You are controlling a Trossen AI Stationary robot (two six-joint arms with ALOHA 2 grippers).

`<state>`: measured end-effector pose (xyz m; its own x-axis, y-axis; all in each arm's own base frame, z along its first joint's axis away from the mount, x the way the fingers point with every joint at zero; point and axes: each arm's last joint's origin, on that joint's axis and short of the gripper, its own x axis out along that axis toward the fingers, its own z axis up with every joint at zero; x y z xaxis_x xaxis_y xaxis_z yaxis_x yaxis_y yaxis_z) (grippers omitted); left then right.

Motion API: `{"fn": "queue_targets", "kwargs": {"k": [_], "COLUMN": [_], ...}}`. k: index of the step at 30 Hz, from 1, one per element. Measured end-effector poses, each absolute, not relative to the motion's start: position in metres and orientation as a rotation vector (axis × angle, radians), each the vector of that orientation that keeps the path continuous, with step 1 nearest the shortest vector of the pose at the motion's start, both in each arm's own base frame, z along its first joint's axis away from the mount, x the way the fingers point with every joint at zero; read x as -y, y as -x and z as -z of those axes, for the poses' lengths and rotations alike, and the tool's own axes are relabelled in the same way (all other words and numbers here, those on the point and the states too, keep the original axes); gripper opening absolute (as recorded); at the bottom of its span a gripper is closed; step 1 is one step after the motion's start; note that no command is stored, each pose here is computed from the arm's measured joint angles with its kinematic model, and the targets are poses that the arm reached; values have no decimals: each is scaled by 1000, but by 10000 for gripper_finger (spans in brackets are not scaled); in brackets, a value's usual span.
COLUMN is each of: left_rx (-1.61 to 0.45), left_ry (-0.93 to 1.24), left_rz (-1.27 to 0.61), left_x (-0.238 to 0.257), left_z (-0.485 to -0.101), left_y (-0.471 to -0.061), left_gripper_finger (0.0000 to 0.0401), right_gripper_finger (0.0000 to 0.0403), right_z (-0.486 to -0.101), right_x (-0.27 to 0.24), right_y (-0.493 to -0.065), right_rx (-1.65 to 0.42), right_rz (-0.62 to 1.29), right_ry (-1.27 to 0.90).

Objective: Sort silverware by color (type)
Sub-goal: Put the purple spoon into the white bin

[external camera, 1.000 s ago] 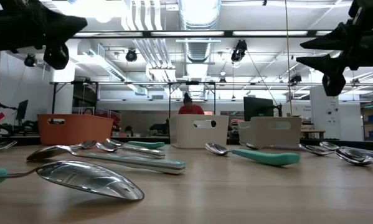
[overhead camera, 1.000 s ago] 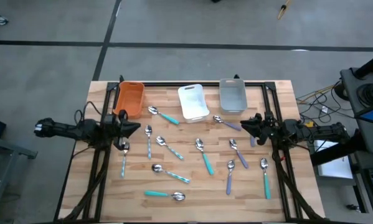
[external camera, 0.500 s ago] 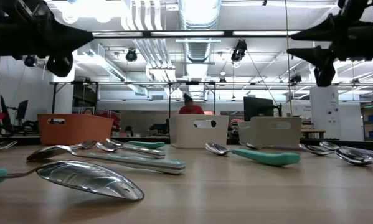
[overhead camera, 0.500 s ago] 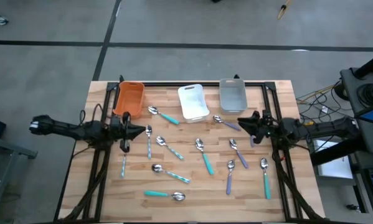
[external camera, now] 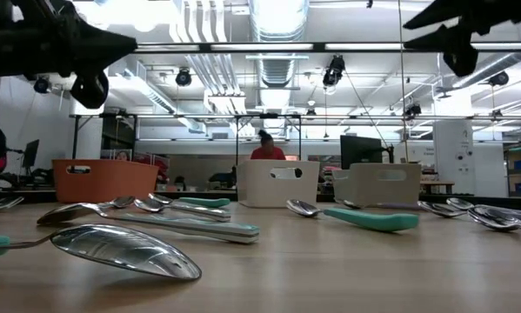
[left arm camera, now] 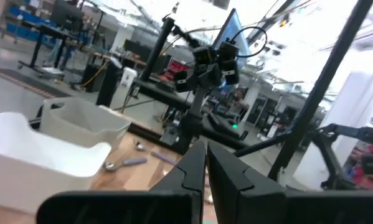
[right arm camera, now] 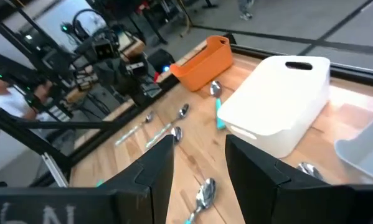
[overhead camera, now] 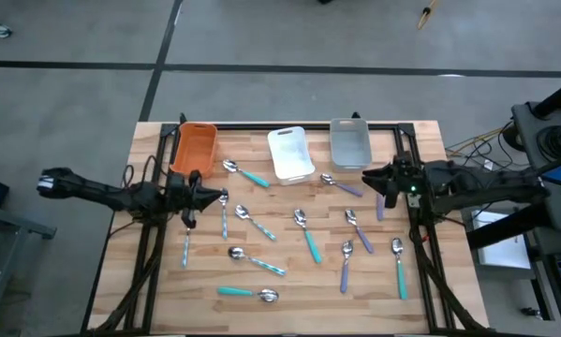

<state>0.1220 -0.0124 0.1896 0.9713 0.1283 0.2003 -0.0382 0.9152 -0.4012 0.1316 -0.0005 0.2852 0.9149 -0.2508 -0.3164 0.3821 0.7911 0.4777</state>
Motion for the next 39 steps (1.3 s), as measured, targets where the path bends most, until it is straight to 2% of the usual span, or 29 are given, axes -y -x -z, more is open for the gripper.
{"fn": "queue_targets", "kwargs": {"k": [9,14,17,25,31,39], "left_rx": [253,278,212,-51,-216,-292], "left_ry": [340,224,58,-256,-425,-459], "left_rz": [-76,-337,-432,-474,-505,-546], "left_x": [15,10,8,5,-4,-14], "left_z": [-213,-241,-258,-303,-309,-295], "left_y": [-134,-142,-148,-169,-186,-201], "left_gripper_finger": [0,0,0,0,0,0], "right_gripper_finger": [134,134,134,134,134,134], "right_z": [-311,-312,-310,-300,-282,-248], "right_x": [0,3,3,-1,-6,-15], "right_y": [-151,-168,-174,-193,-208,-214], "right_rx": [-342,-401,-495,-813,-1022,-1326], "right_rz": [378,428,477,533,511,584], "right_ry": [-537,-564,-592,-740,-814,-806]}}
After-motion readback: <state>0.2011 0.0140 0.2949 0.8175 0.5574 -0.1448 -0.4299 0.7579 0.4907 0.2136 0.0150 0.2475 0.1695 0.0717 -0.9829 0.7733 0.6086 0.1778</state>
